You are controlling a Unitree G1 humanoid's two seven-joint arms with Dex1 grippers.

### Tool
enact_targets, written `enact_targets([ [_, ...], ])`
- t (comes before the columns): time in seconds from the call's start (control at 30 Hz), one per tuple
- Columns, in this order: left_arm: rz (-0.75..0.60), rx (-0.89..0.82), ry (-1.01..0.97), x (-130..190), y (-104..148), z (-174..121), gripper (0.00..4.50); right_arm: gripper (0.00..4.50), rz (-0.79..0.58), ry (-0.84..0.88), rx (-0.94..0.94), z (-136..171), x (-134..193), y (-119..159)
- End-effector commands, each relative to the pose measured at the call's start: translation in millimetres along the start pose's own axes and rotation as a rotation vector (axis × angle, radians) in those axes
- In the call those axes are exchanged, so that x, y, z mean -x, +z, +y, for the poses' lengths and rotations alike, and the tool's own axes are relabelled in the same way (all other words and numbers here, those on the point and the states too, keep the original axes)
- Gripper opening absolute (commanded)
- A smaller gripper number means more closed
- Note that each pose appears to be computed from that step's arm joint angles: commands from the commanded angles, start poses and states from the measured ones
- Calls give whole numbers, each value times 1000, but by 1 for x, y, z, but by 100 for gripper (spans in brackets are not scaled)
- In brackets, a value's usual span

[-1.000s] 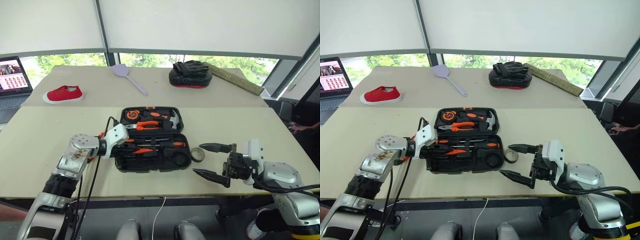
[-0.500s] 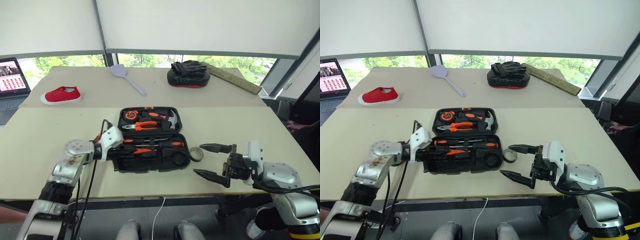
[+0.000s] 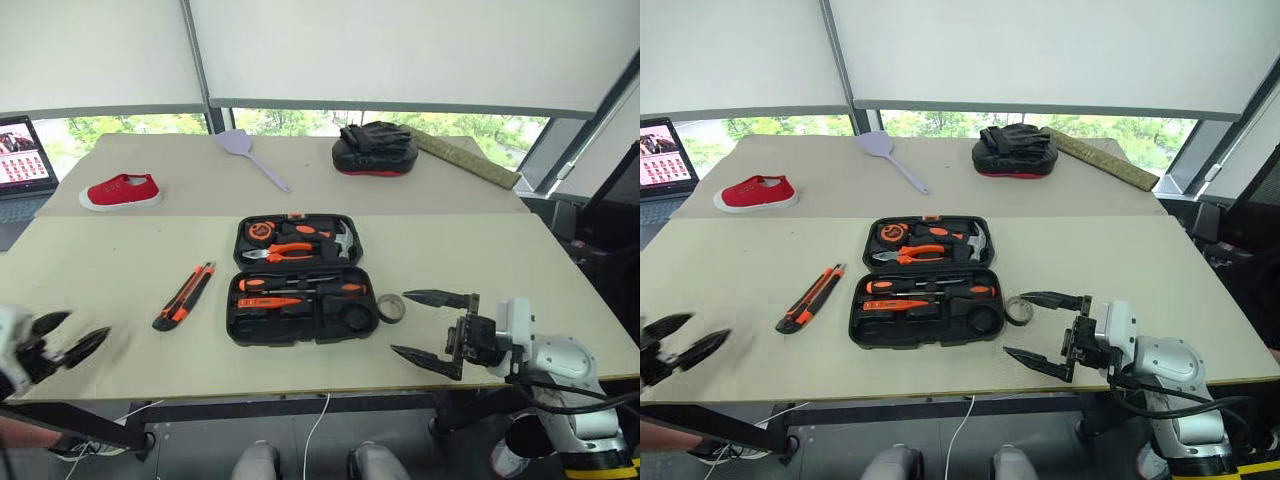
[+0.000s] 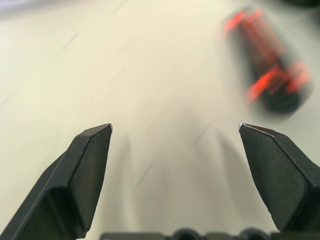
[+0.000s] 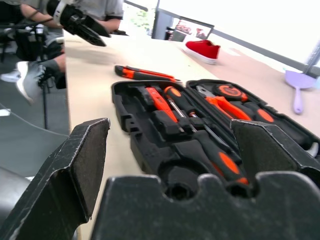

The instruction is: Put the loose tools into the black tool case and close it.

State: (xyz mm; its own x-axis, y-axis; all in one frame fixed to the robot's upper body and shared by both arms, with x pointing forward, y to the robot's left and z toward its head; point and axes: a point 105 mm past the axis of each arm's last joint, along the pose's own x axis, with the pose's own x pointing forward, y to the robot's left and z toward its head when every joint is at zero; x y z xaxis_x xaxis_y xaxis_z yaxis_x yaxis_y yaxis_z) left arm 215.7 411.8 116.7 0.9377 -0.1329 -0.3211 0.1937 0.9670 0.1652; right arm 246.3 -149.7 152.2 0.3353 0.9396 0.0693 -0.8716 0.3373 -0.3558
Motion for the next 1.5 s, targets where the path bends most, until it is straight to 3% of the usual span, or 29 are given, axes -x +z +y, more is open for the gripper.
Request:
enact_targets([
  [0.03, -10, -22, -16, 9, 19, 5, 441, 450, -34, 1, 14, -3, -1, 9],
  [0.17, -11, 6, -132, -11, 34, -20, 441, 450, -41, 14, 23, -6, -3, 14],
  [0.33, 27, 112, -210, -59, 62, -65, 441, 450, -71, 10, 45, -12, -13, 26],
  [0.7, 209, 45, -193, -123, 52, -101, 441, 450, -78, -4, 57, -18, -24, 31],
  [0.8, 217, 30, -152, -131, 50, -95, 379, 450, -72, -3, 58, -17, -24, 33],
  [0.93, 238, 14, -194, -127, 48, -94, 223, 450, -65, -8, 57, -17, -23, 36],
  [1.0, 208, 8, -190, -125, 53, -86, 171, 450, -61, -9, 56, -16, -22, 36],
  [1.1, 46, 18, -358, -116, 89, -95, 171, 450, -55, -11, 57, -16, -20, 39],
  [1.2, -34, -171, -684, -96, 115, -132, 171, 450, -34, -6, 53, -16, -13, 41],
  [1.33, -58, -367, -1037, -77, 119, -192, 171, 450, 18, 12, 32, -15, -1, 38],
  [1.5, -49, -531, -1141, -87, 112, -235, 171, 450, 58, 33, 39, -16, 4, 35],
])
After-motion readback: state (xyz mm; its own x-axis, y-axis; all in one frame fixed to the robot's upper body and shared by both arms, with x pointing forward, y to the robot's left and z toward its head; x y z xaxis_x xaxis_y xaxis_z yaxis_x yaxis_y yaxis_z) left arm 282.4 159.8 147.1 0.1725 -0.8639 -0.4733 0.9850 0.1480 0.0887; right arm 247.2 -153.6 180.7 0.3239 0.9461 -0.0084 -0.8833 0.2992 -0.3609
